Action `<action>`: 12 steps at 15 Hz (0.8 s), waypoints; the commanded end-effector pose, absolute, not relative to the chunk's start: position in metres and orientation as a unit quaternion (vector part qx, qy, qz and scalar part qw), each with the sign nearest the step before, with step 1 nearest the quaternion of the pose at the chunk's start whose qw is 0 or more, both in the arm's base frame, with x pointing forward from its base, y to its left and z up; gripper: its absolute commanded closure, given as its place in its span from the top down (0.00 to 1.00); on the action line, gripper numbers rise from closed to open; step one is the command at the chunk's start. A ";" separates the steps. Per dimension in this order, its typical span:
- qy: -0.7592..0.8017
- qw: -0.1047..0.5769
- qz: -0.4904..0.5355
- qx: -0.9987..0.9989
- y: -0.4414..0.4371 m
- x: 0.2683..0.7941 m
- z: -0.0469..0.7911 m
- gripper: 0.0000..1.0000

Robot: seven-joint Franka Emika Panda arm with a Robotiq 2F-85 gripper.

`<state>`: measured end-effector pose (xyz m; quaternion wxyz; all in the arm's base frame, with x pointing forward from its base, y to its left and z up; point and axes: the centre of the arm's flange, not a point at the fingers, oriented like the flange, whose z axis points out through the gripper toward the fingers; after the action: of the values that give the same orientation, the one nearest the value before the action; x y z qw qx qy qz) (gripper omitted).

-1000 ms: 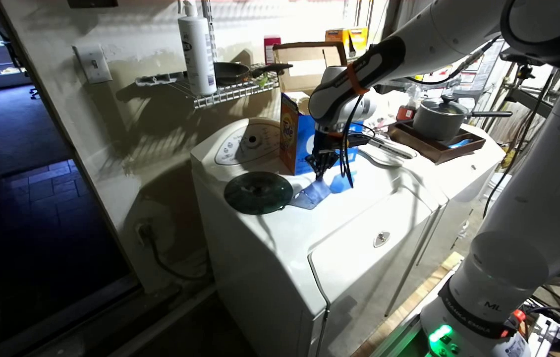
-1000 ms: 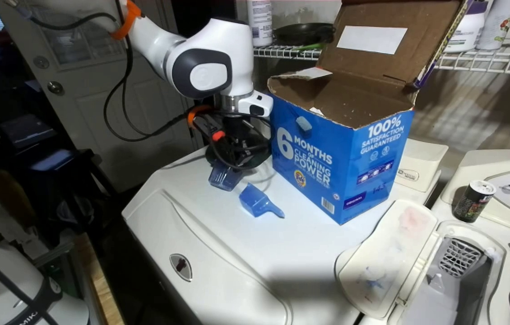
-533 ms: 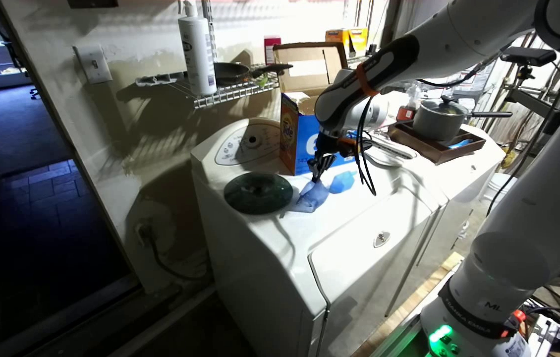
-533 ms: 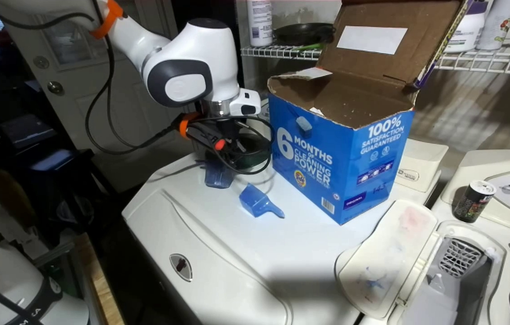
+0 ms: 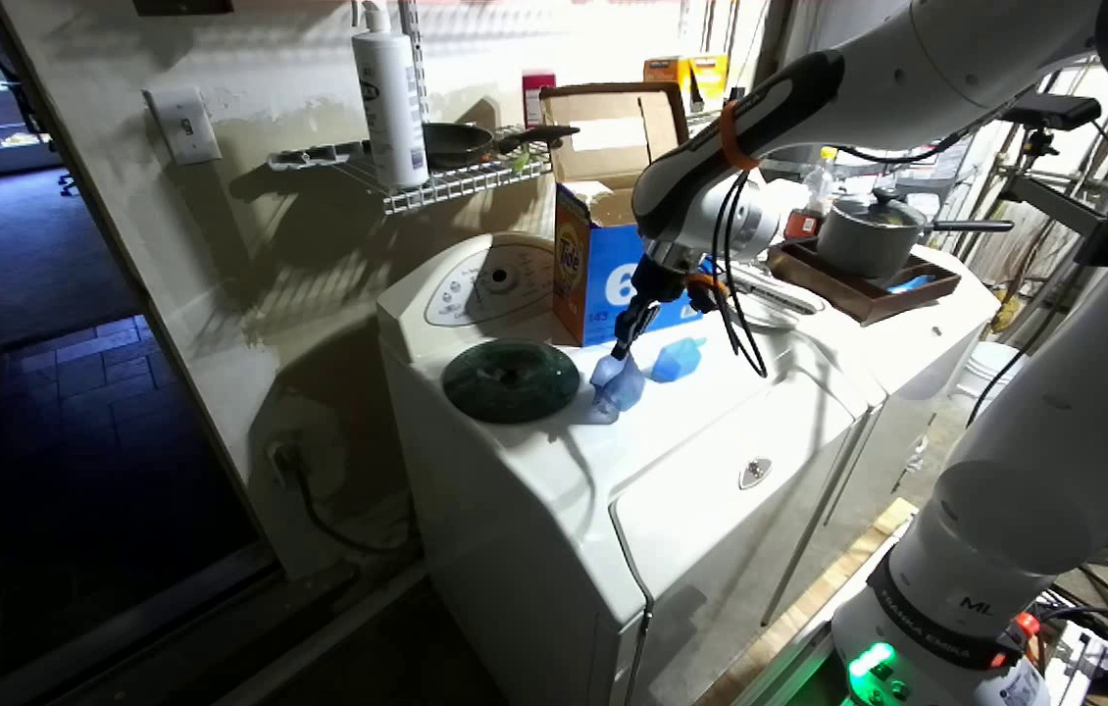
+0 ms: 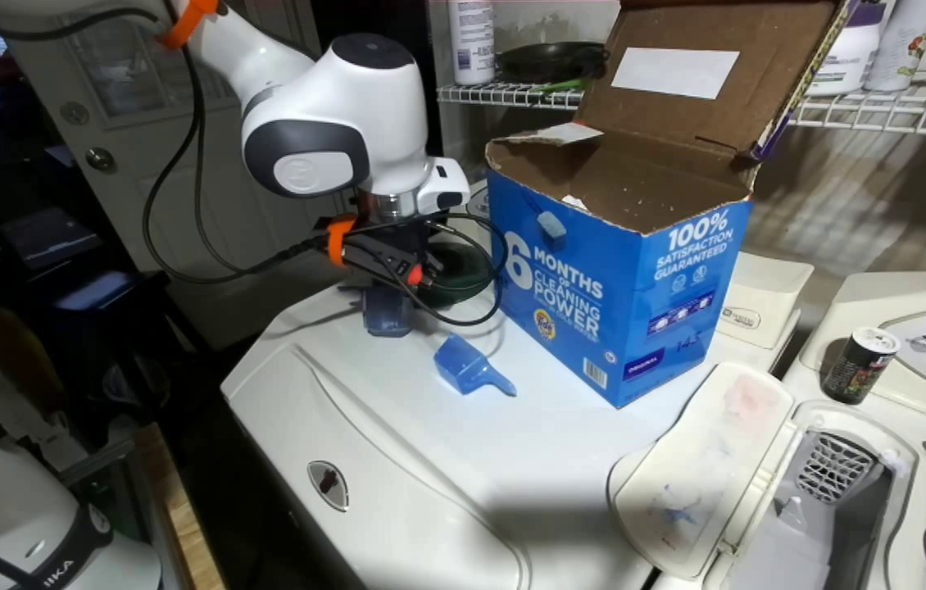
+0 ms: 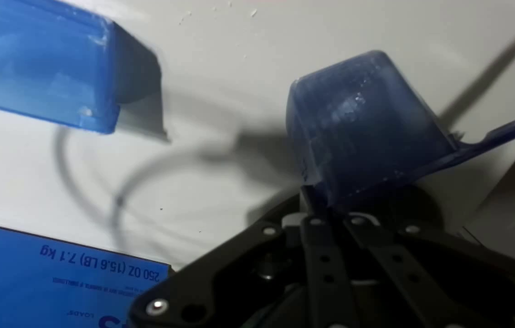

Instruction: Put the purple and blue cup in an upright position

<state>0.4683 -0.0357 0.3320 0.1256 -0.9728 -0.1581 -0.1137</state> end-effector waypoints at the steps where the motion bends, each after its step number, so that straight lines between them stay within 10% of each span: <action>1: -0.197 0.142 -0.134 -0.961 -0.048 0.463 0.331 0.01; 12: -0.282 0.176 -0.176 -0.927 -0.054 0.477 0.310 0.01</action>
<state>0.4664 -0.0518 0.3227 0.1539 -0.9389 -0.2587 -0.1671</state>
